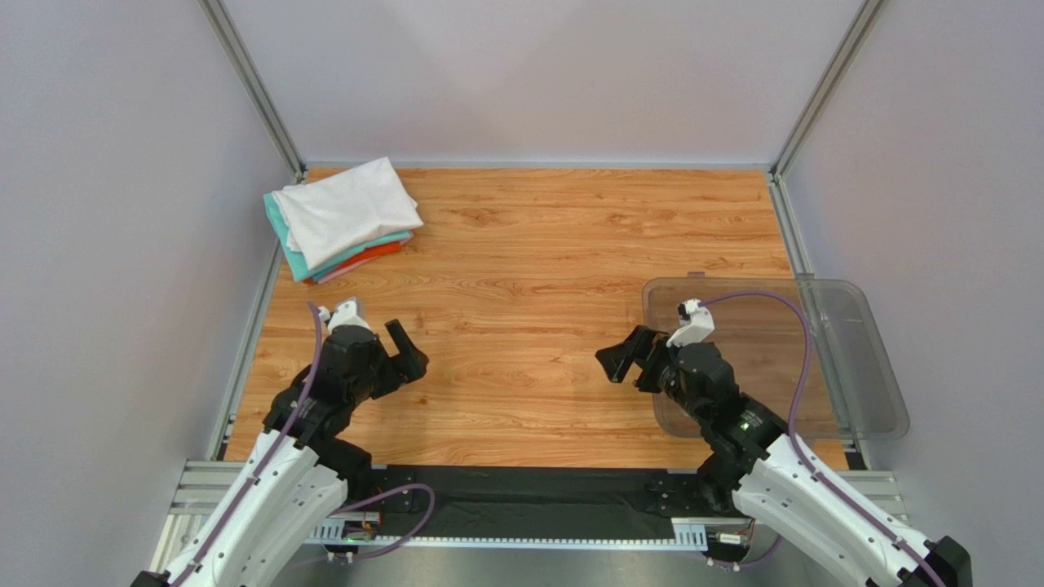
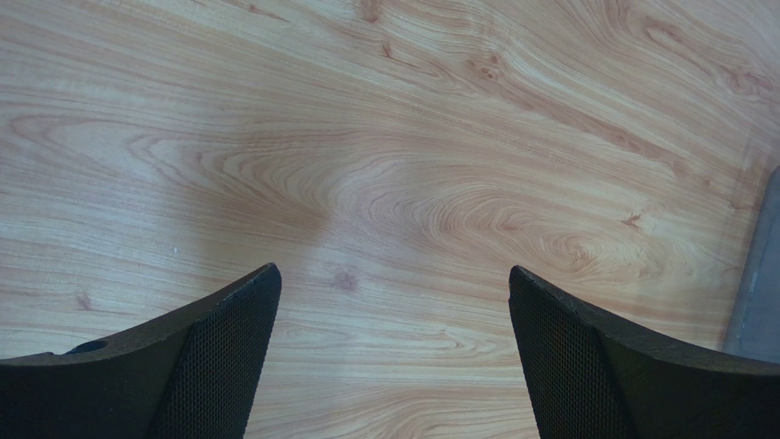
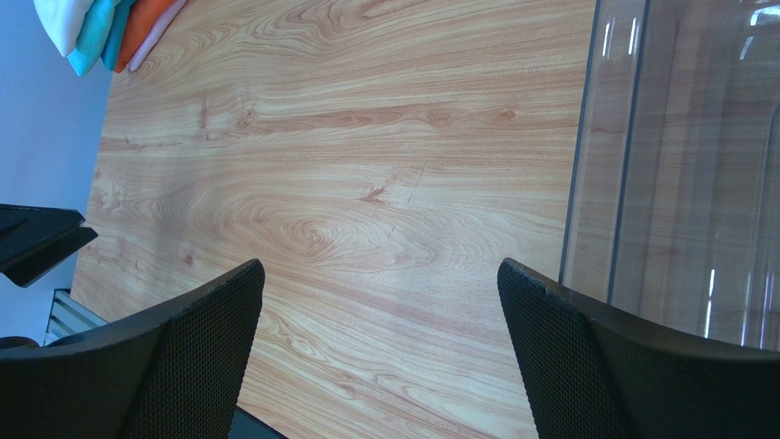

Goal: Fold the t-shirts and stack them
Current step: Reset both grippers

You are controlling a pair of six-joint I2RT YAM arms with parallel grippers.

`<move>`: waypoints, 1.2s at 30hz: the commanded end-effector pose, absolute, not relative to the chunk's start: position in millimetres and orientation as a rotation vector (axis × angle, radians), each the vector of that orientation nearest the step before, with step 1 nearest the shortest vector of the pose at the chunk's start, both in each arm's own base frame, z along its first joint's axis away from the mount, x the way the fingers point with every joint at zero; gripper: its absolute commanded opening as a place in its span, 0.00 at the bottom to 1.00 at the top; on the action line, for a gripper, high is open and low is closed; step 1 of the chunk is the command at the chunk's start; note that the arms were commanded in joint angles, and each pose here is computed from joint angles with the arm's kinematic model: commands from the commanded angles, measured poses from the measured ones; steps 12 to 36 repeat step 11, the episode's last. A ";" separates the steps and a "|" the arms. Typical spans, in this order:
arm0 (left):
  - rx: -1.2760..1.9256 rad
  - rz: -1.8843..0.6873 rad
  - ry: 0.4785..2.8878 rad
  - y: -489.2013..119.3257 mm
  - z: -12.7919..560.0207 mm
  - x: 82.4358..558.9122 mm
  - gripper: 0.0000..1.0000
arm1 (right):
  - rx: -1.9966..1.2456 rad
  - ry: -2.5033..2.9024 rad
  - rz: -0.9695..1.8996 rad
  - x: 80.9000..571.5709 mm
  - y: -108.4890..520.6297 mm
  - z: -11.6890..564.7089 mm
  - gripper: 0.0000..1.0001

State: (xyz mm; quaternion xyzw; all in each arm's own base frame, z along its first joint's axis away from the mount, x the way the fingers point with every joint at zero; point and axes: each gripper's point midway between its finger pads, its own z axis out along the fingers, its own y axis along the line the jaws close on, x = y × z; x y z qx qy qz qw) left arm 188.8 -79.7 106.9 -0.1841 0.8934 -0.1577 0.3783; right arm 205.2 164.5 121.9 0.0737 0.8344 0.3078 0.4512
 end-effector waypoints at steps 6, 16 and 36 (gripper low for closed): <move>-0.488 -0.469 2.216 -83.4 117.4 189.8 1.00 | 0.191 2.103 0.767 198.0 164.1 112.6 1.00; -0.490 -0.470 2.212 -83.0 116.2 189.3 1.00 | 0.192 2.094 0.777 198.6 164.7 116.2 1.00; -0.490 -0.470 2.212 -83.0 116.2 189.3 1.00 | 0.192 2.094 0.777 198.6 164.7 116.2 1.00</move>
